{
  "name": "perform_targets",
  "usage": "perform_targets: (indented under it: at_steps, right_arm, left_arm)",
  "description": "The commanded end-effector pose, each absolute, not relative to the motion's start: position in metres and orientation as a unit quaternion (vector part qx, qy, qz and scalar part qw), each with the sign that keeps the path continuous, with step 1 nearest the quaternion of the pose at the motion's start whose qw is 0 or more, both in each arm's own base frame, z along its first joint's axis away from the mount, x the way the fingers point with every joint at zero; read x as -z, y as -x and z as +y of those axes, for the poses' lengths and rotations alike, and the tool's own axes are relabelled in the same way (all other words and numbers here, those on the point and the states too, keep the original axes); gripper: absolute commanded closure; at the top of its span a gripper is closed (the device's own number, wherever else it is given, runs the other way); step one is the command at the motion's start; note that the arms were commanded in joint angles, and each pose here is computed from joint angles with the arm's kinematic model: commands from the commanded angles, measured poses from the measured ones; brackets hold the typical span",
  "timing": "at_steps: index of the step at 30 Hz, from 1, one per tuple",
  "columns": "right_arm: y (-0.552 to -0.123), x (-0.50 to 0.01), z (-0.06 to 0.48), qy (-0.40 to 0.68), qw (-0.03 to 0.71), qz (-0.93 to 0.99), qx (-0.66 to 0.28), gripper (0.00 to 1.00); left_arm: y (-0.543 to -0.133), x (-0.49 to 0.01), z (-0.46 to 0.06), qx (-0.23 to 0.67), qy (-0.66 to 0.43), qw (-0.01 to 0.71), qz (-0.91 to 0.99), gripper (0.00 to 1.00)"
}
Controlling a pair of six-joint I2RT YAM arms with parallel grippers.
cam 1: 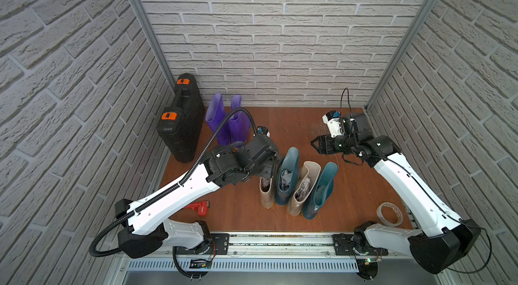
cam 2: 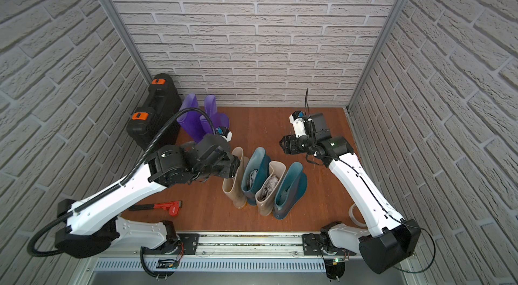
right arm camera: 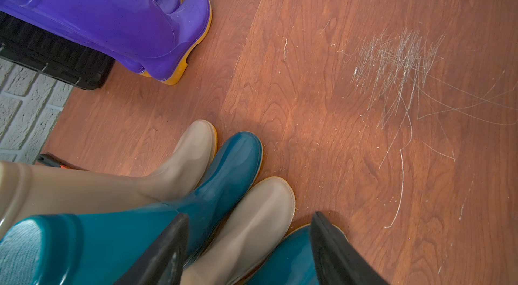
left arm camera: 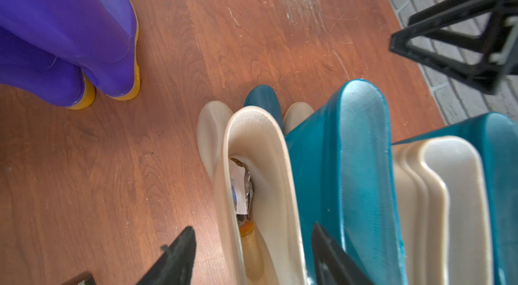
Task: Match and arrange rain boots in pairs
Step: Pick up the rain boot at the center of the board.
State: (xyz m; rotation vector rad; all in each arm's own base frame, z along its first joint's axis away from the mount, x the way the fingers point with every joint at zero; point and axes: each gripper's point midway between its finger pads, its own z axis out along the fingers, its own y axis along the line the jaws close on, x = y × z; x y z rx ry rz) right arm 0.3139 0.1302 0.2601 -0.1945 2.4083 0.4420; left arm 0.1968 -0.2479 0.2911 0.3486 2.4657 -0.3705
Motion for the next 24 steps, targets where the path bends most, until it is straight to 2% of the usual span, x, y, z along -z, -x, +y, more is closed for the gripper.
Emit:
perform_targets:
  at_steps: [1,5,8,12,13,15,18,24]
  right_arm:
    - [-0.311,-0.265,0.127,0.069,0.348,0.920,-0.168,0.30]
    - [-0.312,-0.261,0.127,0.068,0.343,0.922,-0.165,0.30]
    - [-0.314,-0.259,0.128,0.069,0.340,0.923,-0.165,0.30]
    - [-0.314,-0.258,0.129,0.070,0.337,0.924,-0.166,0.30]
    - [-0.313,-0.258,0.129,0.071,0.338,0.924,-0.167,0.30]
    - [-0.314,-0.257,0.128,0.069,0.338,0.924,-0.165,0.30]
    - [-0.314,-0.256,0.129,0.069,0.337,0.924,-0.167,0.30]
    - [-0.314,-0.256,0.129,0.070,0.338,0.924,-0.167,0.31]
  left_arm:
    - [-0.198,-0.279,-0.249,0.117,-0.137,0.297,0.938,0.40]
    - [-0.196,-0.266,-0.260,0.109,-0.158,0.275,0.942,0.49]
    - [-0.197,-0.258,-0.263,0.097,-0.166,0.267,0.944,0.60]
    - [-0.199,-0.257,-0.264,0.091,-0.168,0.267,0.944,0.66]
    - [-0.200,-0.257,-0.263,0.089,-0.169,0.269,0.944,0.71]
    - [-0.202,-0.258,-0.260,0.080,-0.169,0.275,0.943,0.87]
    - [-0.205,-0.265,-0.258,0.075,-0.173,0.281,0.941,1.00]
    - [-0.213,-0.287,-0.254,0.068,-0.185,0.302,0.933,1.00]
